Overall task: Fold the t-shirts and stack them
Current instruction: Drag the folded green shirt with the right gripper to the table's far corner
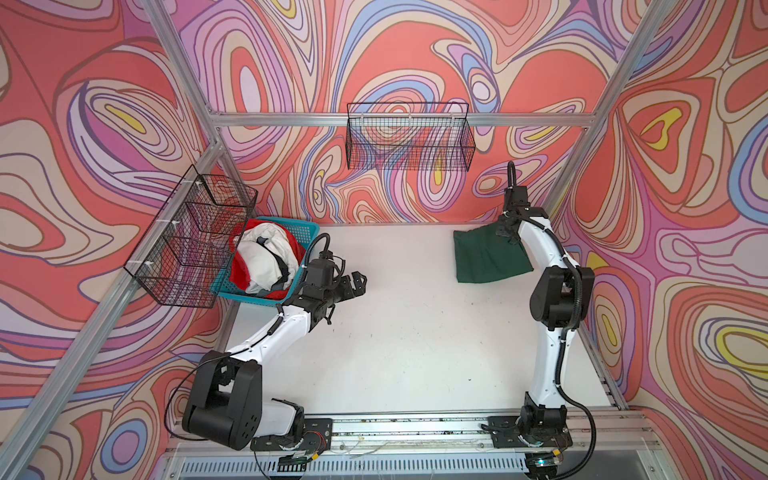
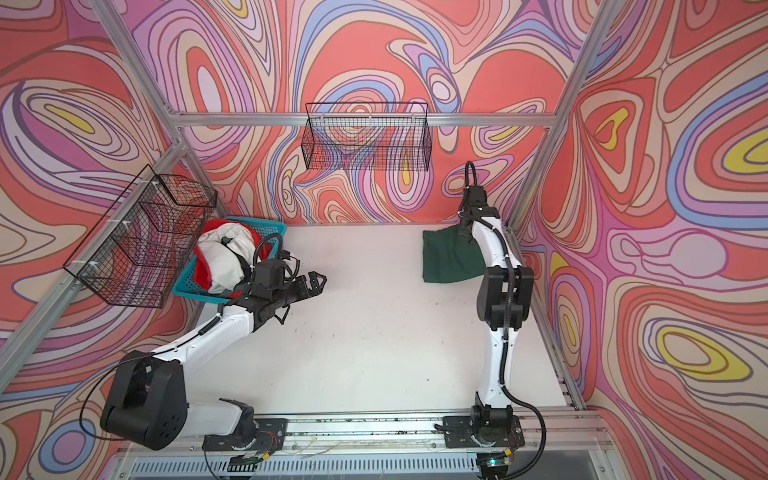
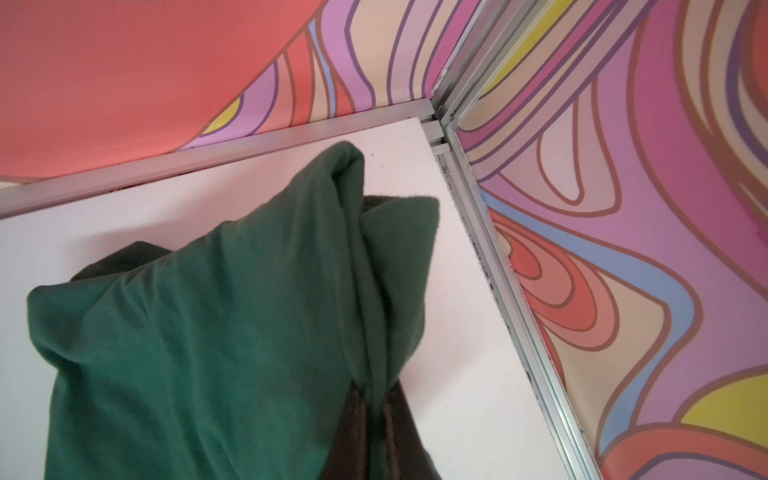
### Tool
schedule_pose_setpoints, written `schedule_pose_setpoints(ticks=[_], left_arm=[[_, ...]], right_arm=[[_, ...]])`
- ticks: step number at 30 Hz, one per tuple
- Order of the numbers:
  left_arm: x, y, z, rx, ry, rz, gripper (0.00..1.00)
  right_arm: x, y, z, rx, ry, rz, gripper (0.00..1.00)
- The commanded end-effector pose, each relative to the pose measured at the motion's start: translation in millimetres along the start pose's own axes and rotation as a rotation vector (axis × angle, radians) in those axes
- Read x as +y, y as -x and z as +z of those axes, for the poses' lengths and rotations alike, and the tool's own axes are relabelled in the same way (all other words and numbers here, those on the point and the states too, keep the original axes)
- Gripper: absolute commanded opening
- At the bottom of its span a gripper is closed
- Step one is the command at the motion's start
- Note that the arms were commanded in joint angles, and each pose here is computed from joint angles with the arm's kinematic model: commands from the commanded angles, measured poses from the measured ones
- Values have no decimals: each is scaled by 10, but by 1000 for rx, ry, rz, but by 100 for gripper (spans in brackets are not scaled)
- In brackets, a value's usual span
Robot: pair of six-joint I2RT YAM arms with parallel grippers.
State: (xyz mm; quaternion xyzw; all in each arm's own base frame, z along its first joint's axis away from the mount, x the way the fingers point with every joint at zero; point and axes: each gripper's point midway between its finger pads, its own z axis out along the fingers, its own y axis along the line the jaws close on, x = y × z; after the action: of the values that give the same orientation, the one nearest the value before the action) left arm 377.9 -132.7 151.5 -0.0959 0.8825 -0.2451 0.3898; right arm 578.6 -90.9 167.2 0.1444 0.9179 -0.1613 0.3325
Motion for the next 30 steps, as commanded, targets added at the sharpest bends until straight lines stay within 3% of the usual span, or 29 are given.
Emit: schedule_pose_setpoints(ticks=[1,5,30], left_arm=[[-111,91,-79,-63,-65,-27,100],[-113,77,-159,-77,-72,-35,100],[-103,69,-193,-55,-46,-39,100]], right_arm=[[-96,138,128,-46,-48,-27,0],[-262,174,203,-52,-117,-6,0],[-786,302,501,-100,-186,95,2]])
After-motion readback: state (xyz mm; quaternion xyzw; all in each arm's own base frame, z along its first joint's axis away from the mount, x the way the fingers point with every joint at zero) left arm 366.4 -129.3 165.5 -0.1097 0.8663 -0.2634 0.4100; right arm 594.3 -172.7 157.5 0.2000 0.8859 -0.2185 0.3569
